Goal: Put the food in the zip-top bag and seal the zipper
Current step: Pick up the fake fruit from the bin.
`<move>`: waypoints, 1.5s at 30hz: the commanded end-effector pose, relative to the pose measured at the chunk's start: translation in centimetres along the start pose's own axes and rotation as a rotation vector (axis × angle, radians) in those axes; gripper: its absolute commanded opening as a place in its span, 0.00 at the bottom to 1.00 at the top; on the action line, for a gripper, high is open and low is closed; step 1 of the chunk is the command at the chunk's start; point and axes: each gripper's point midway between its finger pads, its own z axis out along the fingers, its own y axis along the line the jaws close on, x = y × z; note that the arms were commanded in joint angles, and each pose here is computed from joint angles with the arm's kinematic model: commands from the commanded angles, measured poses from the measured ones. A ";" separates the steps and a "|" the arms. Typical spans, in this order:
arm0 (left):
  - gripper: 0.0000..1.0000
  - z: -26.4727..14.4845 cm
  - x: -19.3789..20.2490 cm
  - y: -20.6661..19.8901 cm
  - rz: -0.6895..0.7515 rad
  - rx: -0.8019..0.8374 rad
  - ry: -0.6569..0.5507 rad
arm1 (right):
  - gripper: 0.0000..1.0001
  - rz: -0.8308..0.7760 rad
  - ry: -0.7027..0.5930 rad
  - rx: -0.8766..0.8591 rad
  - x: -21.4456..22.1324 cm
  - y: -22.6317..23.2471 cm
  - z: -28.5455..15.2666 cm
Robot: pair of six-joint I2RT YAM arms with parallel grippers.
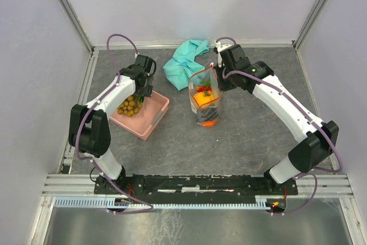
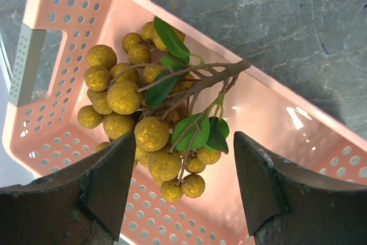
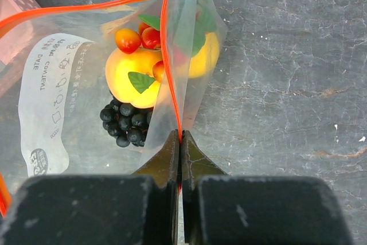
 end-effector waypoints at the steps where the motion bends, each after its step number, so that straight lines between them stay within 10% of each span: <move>1: 0.76 0.1 -3.2 -0.1 0.082 0.036 -0.159 | 0.02 0.003 -0.062 -0.019 -1.4 0.1 -0.8; 19: 0.64 5.2 -2.7 -0.1 0.173 -0.076 -0.136 | 0.02 0.007 -0.049 -0.013 -1.2 -0.1 -0.2; 25: 0.45 5.6 -2.6 0.2 0.183 -0.103 -0.130 | 0.02 0.007 -0.047 -0.013 -1.2 -0.1 -0.2; 38: 0.06 -0.4 -4.7 3.7 0.078 -0.192 -0.181 | 0.02 0.018 -0.056 -0.023 -1.4 0.0 -0.6; 45: 0.03 -6.3 -7.1 4.7 -0.010 -0.164 -0.263 | 0.02 0.022 -0.059 -0.023 -1.1 0.0 -0.9</move>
